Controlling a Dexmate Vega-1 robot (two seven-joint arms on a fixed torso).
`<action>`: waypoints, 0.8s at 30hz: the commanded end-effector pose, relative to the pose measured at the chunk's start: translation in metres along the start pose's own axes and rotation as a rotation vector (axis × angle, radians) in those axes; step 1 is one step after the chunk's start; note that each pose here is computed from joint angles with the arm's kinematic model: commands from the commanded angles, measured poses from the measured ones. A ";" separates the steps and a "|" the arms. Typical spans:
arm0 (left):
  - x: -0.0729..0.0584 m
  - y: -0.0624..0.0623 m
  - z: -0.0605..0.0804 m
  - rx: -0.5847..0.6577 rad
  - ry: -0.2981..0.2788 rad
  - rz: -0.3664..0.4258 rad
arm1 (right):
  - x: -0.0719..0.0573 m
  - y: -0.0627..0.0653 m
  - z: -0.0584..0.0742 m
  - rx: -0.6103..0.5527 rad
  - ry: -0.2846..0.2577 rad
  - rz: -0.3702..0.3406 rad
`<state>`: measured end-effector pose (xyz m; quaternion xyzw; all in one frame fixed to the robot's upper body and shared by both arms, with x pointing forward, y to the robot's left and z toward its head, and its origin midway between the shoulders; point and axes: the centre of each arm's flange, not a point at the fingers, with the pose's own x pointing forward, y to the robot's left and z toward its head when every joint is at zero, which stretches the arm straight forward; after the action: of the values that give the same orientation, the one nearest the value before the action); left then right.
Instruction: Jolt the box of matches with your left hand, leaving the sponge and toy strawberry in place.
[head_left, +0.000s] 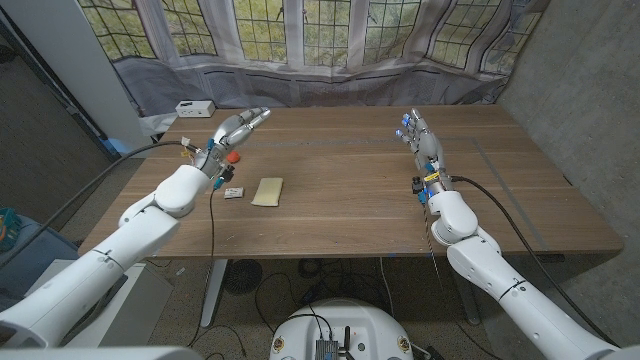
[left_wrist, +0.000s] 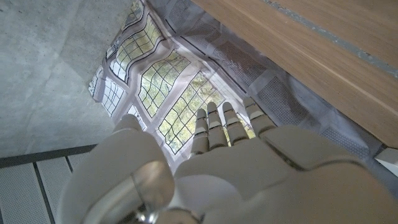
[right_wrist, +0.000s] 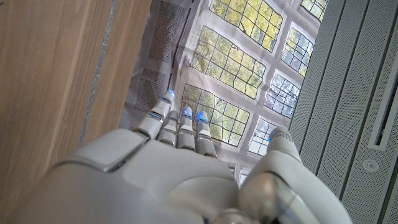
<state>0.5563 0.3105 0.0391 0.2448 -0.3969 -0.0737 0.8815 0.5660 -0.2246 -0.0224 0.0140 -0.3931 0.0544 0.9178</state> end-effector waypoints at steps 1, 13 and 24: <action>0.030 -0.011 -0.009 -0.255 -0.079 -0.052 | 0.009 -0.008 -0.003 -0.026 0.016 0.019; 0.036 -0.014 -0.028 -0.424 -0.056 0.007 | 0.017 -0.020 -0.007 -0.030 0.021 0.039; 0.034 -0.021 -0.047 -0.442 0.030 0.075 | 0.024 -0.022 -0.010 -0.032 0.034 0.045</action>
<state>0.6003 0.2989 0.0386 0.0683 -0.3941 -0.1451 0.9050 0.5851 -0.2414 -0.0140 -0.0071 -0.3828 0.0653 0.9215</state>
